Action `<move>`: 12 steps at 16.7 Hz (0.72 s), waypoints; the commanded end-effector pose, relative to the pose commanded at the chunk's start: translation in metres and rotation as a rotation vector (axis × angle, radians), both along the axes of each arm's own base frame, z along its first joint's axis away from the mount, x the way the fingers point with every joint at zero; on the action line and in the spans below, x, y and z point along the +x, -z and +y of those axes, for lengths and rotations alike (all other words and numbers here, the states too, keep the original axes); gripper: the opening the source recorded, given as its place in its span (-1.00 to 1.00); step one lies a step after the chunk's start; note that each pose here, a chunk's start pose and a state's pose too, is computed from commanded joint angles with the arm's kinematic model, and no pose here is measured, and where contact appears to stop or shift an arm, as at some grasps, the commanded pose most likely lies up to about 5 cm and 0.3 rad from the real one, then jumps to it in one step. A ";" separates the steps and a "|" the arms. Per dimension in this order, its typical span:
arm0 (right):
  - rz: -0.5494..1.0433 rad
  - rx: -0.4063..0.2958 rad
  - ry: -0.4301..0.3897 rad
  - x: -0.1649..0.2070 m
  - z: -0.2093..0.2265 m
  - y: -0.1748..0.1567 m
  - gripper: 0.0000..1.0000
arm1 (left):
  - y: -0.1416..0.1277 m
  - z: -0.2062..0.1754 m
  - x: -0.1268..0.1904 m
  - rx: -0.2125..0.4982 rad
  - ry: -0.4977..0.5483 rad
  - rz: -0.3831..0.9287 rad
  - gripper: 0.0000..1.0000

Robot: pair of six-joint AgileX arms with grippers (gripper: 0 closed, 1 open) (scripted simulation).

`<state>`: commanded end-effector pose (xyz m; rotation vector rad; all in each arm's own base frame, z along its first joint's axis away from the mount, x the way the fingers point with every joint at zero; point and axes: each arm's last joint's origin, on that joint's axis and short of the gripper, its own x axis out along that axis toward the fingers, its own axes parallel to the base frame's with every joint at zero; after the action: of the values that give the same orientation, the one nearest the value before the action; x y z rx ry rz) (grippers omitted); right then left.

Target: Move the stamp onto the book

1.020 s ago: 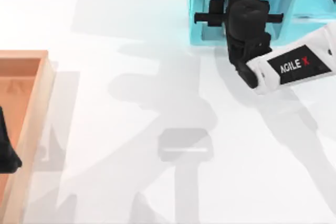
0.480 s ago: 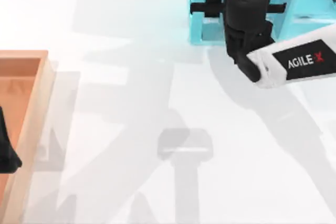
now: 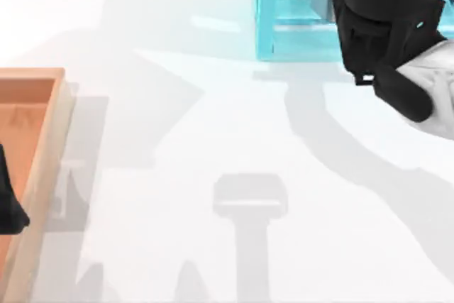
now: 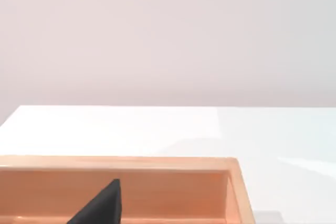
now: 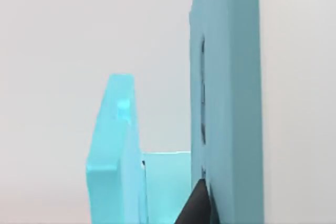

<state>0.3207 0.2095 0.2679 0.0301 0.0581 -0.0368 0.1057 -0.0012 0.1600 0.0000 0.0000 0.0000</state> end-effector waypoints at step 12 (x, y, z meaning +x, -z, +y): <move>0.047 -0.062 -0.005 -0.044 -0.005 -0.005 -1.00 | 0.000 0.000 0.000 0.000 0.000 0.000 1.00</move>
<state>0.2763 0.2041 0.2733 -0.0330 0.1039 -0.0338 0.1057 -0.0012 0.1600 0.0000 0.0000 0.0000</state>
